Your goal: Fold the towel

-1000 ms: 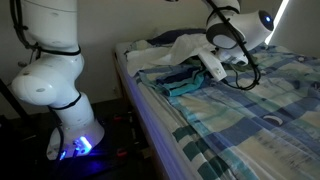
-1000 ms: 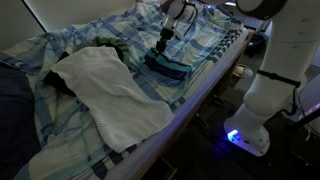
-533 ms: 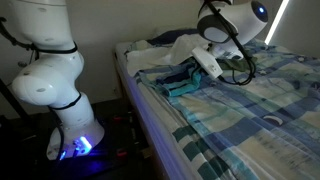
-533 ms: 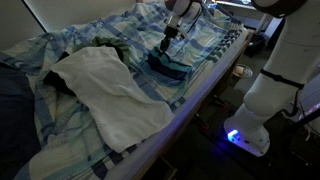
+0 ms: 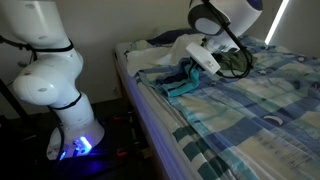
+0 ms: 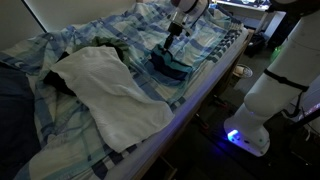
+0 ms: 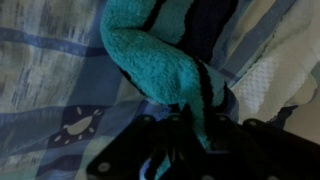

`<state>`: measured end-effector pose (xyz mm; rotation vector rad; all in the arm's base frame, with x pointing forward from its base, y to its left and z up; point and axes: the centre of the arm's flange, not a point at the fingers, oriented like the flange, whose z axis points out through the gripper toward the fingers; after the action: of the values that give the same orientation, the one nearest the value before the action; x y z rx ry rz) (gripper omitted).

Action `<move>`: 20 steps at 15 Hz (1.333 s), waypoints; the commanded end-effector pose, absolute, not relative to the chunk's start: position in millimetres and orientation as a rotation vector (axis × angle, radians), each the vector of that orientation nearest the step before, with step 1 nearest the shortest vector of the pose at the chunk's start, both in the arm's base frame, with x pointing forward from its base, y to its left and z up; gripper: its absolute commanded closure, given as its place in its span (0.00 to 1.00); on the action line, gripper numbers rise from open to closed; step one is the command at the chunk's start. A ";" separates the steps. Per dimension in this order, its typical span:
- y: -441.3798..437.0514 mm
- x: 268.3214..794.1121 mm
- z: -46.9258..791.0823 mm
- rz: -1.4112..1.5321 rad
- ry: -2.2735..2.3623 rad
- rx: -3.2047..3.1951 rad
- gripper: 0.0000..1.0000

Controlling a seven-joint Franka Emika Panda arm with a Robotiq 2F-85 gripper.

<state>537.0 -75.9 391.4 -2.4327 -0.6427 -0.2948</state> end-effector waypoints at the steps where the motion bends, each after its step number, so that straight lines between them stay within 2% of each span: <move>1: -75.9 514.3 401.7 -0.322 -0.652 -2.446 0.97; 5: -76.3 506.7 409.1 -0.346 -0.657 -2.451 0.97; 6: -79.4 522.8 401.1 -0.311 -0.640 -2.443 0.97; 7: -79.5 522.3 402.4 -0.314 -0.641 -2.443 0.89; 13: -79.9 522.9 397.7 -0.304 -0.636 -2.442 0.89; 14: -79.7 522.9 397.8 -0.304 -0.636 -2.442 0.97; 20: -88.0 500.0 389.8 -0.285 -0.685 -2.468 0.97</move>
<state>520.3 -80.6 393.7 -2.4534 -0.6514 -0.2809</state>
